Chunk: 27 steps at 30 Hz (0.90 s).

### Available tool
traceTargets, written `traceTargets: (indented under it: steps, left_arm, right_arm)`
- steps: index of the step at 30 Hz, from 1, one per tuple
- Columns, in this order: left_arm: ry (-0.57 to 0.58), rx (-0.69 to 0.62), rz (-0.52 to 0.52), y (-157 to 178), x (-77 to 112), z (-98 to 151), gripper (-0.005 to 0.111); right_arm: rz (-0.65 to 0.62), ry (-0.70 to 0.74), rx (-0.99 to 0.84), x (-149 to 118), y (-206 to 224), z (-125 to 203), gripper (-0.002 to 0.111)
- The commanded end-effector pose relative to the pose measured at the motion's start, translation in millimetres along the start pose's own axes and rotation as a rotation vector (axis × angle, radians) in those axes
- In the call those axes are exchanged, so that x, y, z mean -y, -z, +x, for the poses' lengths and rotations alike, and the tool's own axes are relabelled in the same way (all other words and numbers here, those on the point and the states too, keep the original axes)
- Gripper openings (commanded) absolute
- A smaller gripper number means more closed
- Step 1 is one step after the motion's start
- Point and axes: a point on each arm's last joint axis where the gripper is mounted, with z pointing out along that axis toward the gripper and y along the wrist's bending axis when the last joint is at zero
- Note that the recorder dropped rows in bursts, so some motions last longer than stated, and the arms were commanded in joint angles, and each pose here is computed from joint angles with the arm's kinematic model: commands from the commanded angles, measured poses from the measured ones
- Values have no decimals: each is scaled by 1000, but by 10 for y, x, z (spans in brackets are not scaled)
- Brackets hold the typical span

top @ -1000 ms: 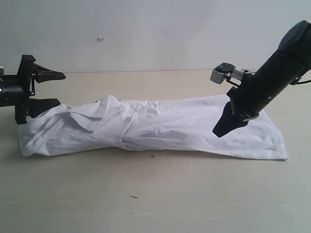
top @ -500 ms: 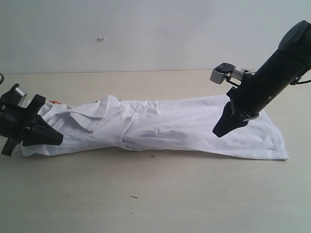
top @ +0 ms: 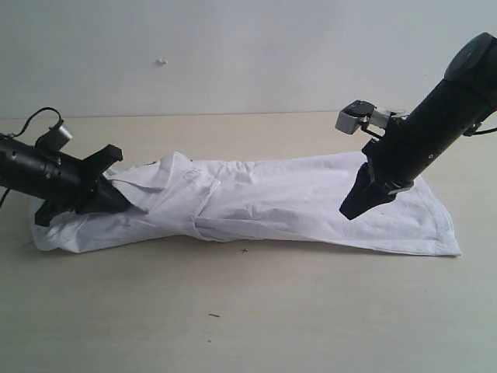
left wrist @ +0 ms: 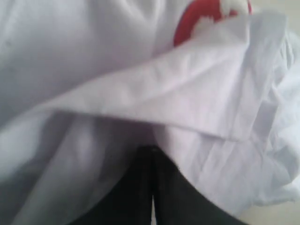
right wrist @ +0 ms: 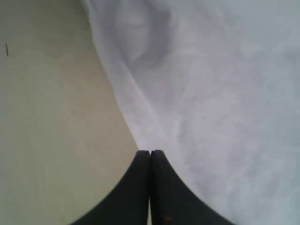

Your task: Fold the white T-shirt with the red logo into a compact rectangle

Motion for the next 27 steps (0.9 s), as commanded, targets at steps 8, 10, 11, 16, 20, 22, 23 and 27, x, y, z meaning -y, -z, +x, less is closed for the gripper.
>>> traceTargets:
  steps: [8, 10, 11, 16, 20, 22, 23, 27]
  left_arm:
    - [93, 283, 218, 65, 214, -273, 0]
    - [102, 326, 156, 73, 168, -324, 0]
    - [112, 342, 127, 74, 141, -338, 0]
    - [126, 401, 62, 183, -20, -430, 0]
    - [61, 466, 87, 514, -153, -561, 15]
    - [-9, 446, 115, 691, -203, -580, 33]
    - [-53, 428, 110, 778, -247, -584, 46]
    - [-96, 320, -2, 942, -522, -550, 97]
  right_arm:
    - [5, 6, 16, -3, 18, -27, 0]
    - [-2, 6, 14, -9, 18, -25, 0]
    - [-4, 6, 13, -11, 18, -24, 0]
    - [-8, 6, 11, -15, 18, -23, 0]
    - [-7, 8, 8, -14, 18, -20, 0]
    - [-7, 8, 8, -14, 18, -20, 0]
    - [-7, 8, 8, -14, 18, -20, 0]
    - [-12, 8, 6, -18, 18, -19, 0]
